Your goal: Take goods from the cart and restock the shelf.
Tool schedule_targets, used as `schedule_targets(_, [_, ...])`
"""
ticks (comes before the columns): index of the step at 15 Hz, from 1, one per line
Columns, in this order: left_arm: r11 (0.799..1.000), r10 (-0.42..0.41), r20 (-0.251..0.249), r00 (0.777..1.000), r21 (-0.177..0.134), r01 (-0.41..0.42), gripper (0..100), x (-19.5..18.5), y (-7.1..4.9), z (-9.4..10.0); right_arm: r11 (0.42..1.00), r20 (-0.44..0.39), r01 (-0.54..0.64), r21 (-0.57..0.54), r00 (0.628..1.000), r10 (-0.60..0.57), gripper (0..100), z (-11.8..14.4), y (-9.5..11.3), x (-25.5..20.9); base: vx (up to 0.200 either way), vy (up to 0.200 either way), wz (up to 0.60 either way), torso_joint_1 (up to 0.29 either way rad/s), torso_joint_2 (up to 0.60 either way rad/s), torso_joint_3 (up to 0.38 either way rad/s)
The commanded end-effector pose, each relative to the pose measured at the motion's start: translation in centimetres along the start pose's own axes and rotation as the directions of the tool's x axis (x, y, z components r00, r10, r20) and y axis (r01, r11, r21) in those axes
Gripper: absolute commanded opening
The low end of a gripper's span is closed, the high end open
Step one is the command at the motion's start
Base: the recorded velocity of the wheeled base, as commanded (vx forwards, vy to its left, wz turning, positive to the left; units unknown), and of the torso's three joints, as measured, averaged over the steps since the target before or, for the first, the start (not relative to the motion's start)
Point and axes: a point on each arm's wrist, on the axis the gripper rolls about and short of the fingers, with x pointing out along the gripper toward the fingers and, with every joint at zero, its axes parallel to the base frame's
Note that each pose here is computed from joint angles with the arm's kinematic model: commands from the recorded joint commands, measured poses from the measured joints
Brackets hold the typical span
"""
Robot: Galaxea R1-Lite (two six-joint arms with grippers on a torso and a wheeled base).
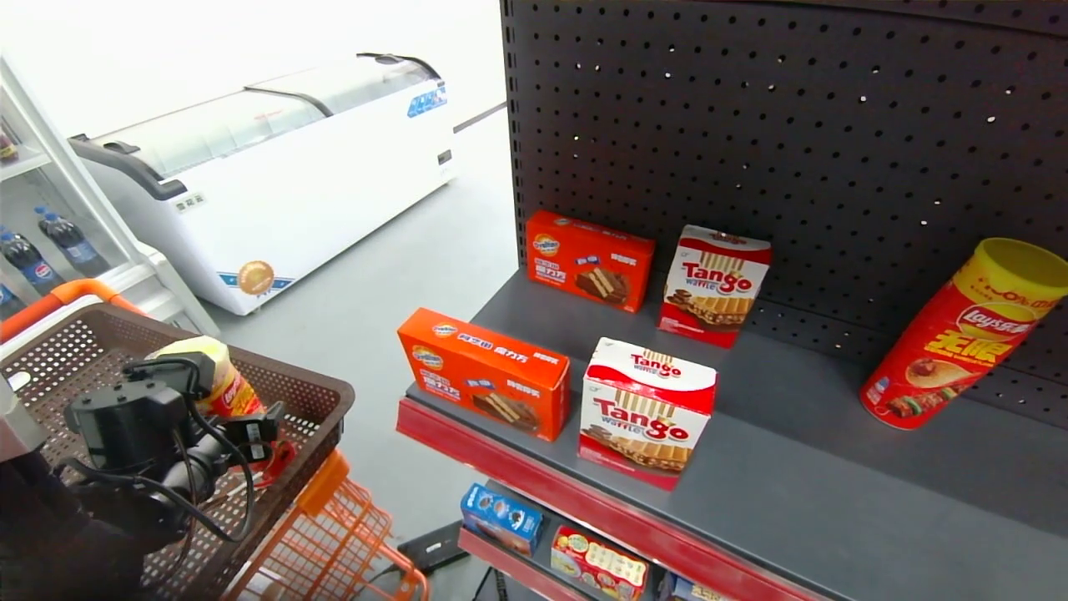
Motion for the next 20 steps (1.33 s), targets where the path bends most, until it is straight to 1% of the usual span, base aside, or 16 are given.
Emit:
schedule_targets(1, [1.000, 0.000, -0.006, 1.000, 0.004, 0.000, 0, 0.8, -0.2, -0.2, 1.000, -0.001, 0.000, 0.000, 1.000, 0.000, 100, 0.0, 0.0, 0.0, 0.000, 0.000, 0.00, 0.000, 0.00, 0.000])
schedule_targets(3, [0.999, 0.005, 0.027, 1.000, 0.036, -0.006, 0, 1.1, -0.1, 0.6, 1.000, -0.001, 0.000, 0.000, 1.000, 0.000, 100, 0.0, 0.0, 0.0, 0.000, 0.000, 0.00, 0.000, 0.00, 0.000])
schedule_targets(4, [0.999, 0.000, 0.057, 0.998, 0.034, -0.002, 0, 1.2, -0.3, 1.3, 1.000, -0.001, 0.000, 0.000, 1.000, 0.000, 100, 0.0, 0.0, 0.0, 0.000, 0.000, 0.00, 0.000, 0.00, 0.000])
schedule_targets(6, [0.999, -0.024, 0.174, 0.984, 0.036, 0.019, 0, -0.4, -0.8, 4.4, 1.000, -0.001, 0.000, 0.000, 1.000, 0.000, 100, 0.0, 0.0, 0.0, 0.000, 0.000, 0.00, 0.000, 0.00, 0.000])
schedule_targets(7, [0.998, -0.033, 0.232, 0.972, 0.055, 0.020, 0, -1.8, -0.8, 6.1, 1.000, -0.001, 0.000, 0.000, 1.000, 0.000, 100, 0.0, 0.0, 0.0, 0.000, 0.000, 0.00, 0.000, 0.00, 0.000])
schedule_targets(8, [0.997, -0.050, 0.252, 0.966, 0.073, 0.033, 0, -3.0, -1.1, 7.0, 1.000, -0.001, 0.000, 0.000, 1.000, 0.000, 100, 0.0, 0.0, 0.0, 0.000, 0.000, 0.00, 0.000, 0.00, 0.000])
schedule_targets(9, [0.994, -0.085, 0.264, 0.961, 0.095, 0.061, 0, -5.4, -1.5, 8.2, 1.000, -0.001, 0.000, 0.000, 1.000, 0.000, 100, 0.0, 0.0, 0.0, 0.000, 0.000, 0.00, 0.000, 0.00, 0.000])
schedule_targets(10, [0.988, -0.135, 0.284, 0.949, 0.110, 0.108, 0, -8.5, -2.1, 9.6, 1.000, -0.001, 0.000, 0.000, 1.000, 0.000, 100, 0.0, 0.0, 0.0, 0.000, 0.000, 0.00, 0.000, 0.00, 0.000])
schedule_targets(11, [0.984, -0.164, 0.291, 0.943, 0.117, 0.135, 0, -10.1, -2.4, 10.0, 1.000, -0.001, 0.000, 0.000, 1.000, 0.000, 100, 0.0, 0.0, 0.0, 0.000, 0.000, 0.00, 0.000, 0.00, 0.000])
schedule_targets(13, [0.974, -0.223, 0.338, 0.914, 0.122, 0.192, 0, -13.4, -2.5, 11.0, 1.000, -0.001, 0.000, 0.000, 1.000, 0.000, 100, 0.0, 0.0, 0.0, 0.000, 0.000, 0.00, 0.000, 0.00, 0.000])
schedule_targets(14, [0.969, -0.244, 0.348, 0.905, 0.126, 0.213, 0, -14.4, -2.6, 11.4, 1.000, -0.001, 0.000, 0.000, 1.000, 0.000, 100, 0.0, 0.0, 0.0, 0.000, 0.000, 0.00, 0.000, 0.00, 0.000])
schedule_targets(16, [0.950, -0.309, 0.328, 0.893, 0.149, 0.274, 0, -15.9, -2.8, 11.6, 1.000, -0.001, 0.000, 0.000, 1.000, 0.000, 100, 0.0, 0.0, 0.0, 0.000, 0.000, 0.00, 0.000, 0.00, 0.000])
schedule_targets(17, [0.934, -0.355, 0.333, 0.874, 0.156, 0.320, 0, -17.2, -2.9, 11.5, 1.000, -0.001, 0.000, 0.000, 1.000, 0.000, 100, 0.0, 0.0, 0.0, 0.000, 0.000, 0.00, 0.000, 0.00, 0.000])
schedule_targets(18, [0.907, -0.420, 0.307, 0.854, 0.173, 0.384, 0, -18.9, -3.0, 10.9, 1.000, -0.001, 0.000, 0.000, 1.000, 0.000, 100, 0.0, 0.0, 0.0, 0.000, 0.000, 0.00, 0.000, 0.00, 0.000])
schedule_targets(19, [0.889, -0.457, 0.272, 0.847, 0.177, 0.422, 0, -20.1, -2.9, 10.5, 1.000, -0.001, 0.000, 0.000, 1.000, 0.000, 100, 0.0, 0.0, 0.0, 0.000, 0.000, 0.00, 0.000, 0.00, 0.000])
schedule_targets(20, [0.879, -0.475, 0.253, 0.843, 0.185, 0.440, 0, -20.6, -2.8, 10.3, 1.000, -0.001, 0.000, 0.000, 1.000, 0.000, 100, 0.0, 0.0, 0.0, 0.000, 0.000, 0.00, 0.000, 0.00, 0.000])
